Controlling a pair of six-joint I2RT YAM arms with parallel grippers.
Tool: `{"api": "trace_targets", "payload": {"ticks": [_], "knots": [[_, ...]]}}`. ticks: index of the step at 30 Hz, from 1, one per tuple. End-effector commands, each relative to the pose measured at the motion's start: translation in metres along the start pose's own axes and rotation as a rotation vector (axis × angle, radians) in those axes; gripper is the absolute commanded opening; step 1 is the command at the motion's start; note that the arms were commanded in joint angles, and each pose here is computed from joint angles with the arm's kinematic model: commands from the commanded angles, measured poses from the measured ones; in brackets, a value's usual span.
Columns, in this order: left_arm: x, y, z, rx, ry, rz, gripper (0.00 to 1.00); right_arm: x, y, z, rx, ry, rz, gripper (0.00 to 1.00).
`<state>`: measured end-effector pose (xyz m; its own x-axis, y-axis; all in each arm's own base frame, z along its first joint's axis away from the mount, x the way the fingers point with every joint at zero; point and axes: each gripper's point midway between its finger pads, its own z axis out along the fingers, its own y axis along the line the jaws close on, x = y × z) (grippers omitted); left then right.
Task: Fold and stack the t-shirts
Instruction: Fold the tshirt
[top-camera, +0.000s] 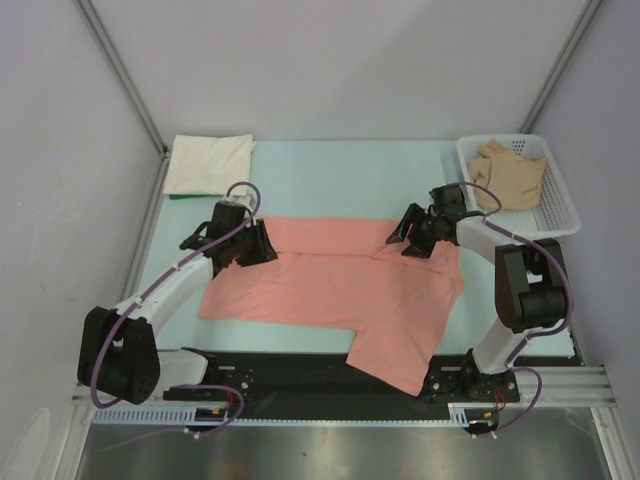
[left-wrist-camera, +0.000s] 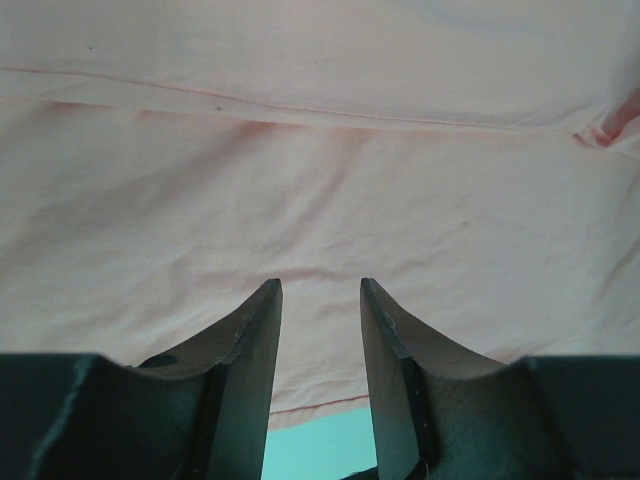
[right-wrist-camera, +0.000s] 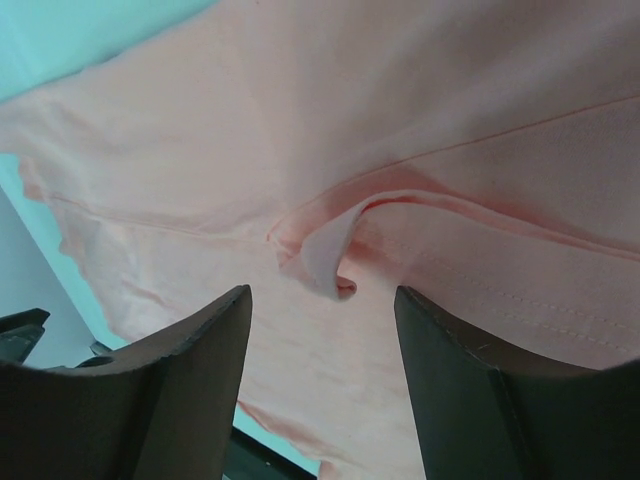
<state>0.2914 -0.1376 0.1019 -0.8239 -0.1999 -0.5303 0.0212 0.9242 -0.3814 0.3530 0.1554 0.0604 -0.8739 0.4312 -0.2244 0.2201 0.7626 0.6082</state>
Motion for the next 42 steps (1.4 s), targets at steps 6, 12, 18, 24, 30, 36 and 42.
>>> {"api": "trace_targets", "payload": {"ticks": [6,12,18,24,30,36,42], "knots": [[-0.019,-0.013,-0.007,0.038,-0.052,0.031,0.43,-0.01,0.011,0.008,-0.038,0.019,-0.02,0.56],[-0.019,-0.014,-0.006,0.038,-0.051,0.032,0.44,-0.009,0.015,0.01,-0.054,0.032,-0.014,0.47],[-0.02,-0.012,-0.004,0.032,-0.054,0.031,0.44,0.002,0.025,0.001,-0.07,0.064,0.012,0.07],[-0.02,-0.009,-0.002,0.016,-0.057,0.036,0.44,0.052,0.043,-0.014,-0.05,0.139,0.169,0.0],[-0.017,-0.004,0.002,-0.002,-0.045,0.034,0.45,0.086,0.037,-0.037,-0.126,0.119,0.387,0.46],[-0.019,-0.003,0.005,-0.006,-0.038,0.053,0.46,0.082,0.012,-0.056,-0.006,0.106,0.156,0.82],[-0.023,-0.005,0.007,-0.003,-0.047,0.046,0.47,0.005,-0.025,-0.094,0.173,-0.134,0.03,0.64]]}}
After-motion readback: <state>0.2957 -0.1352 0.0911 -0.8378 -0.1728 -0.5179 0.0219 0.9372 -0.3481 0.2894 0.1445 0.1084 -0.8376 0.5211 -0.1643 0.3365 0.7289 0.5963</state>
